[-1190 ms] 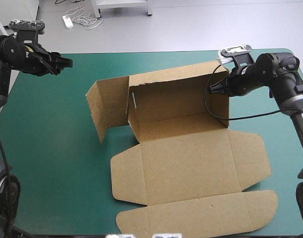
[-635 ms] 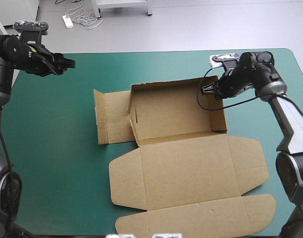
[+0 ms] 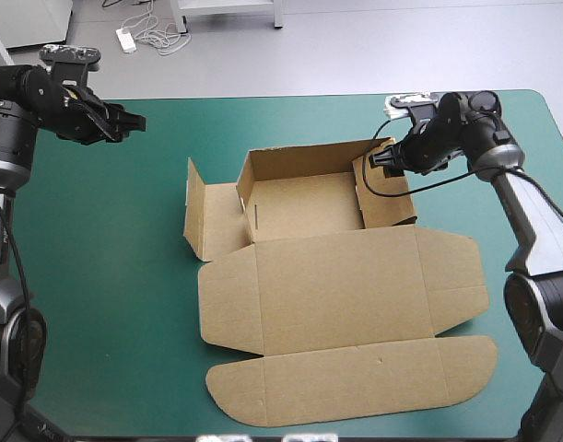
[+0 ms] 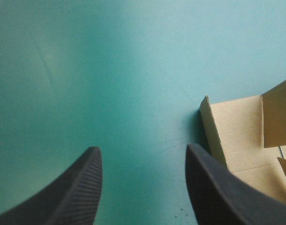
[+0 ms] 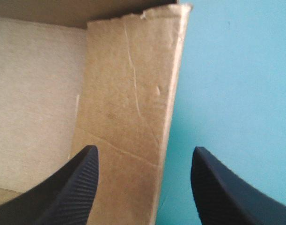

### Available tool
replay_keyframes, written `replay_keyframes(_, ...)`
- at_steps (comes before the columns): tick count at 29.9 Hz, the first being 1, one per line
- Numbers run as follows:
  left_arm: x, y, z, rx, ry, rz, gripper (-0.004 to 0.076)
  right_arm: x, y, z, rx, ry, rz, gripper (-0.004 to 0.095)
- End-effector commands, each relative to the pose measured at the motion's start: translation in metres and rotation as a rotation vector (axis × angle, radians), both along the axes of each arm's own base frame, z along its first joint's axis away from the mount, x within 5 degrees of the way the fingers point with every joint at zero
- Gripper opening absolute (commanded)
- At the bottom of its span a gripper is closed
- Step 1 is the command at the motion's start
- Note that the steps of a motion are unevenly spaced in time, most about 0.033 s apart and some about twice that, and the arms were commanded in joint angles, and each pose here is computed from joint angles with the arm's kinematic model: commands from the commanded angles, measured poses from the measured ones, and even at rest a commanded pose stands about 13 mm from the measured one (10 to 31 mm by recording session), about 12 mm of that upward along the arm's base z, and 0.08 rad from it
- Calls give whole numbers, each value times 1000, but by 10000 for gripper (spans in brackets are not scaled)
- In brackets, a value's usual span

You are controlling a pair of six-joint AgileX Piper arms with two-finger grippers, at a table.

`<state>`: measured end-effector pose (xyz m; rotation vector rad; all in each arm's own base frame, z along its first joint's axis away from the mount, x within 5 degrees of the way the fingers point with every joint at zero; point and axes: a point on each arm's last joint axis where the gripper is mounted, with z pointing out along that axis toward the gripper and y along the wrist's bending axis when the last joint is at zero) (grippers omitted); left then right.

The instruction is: Fold the box

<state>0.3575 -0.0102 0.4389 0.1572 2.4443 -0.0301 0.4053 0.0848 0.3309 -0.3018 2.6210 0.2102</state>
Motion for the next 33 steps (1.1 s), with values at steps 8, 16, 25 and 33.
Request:
replay_keyframes(8, -12, -1, 24, -17, -106, -6, 385, -41, -14, 70, -31, -157, -20, 559)
replay_keyframes(16, -12, -5, 24, -50, -106, -23, 385, -36, -14, 36, -51, -64, -18, 559)
replay_keyframes(25, -12, -5, 24, -54, -106, -25, 385, -15, -6, 13, -15, -66, 5, 558)
replay_keyframes(33, -12, -5, 24, -54, -102, -25, 385, 5, -3, -18, -26, -24, 2, 557)
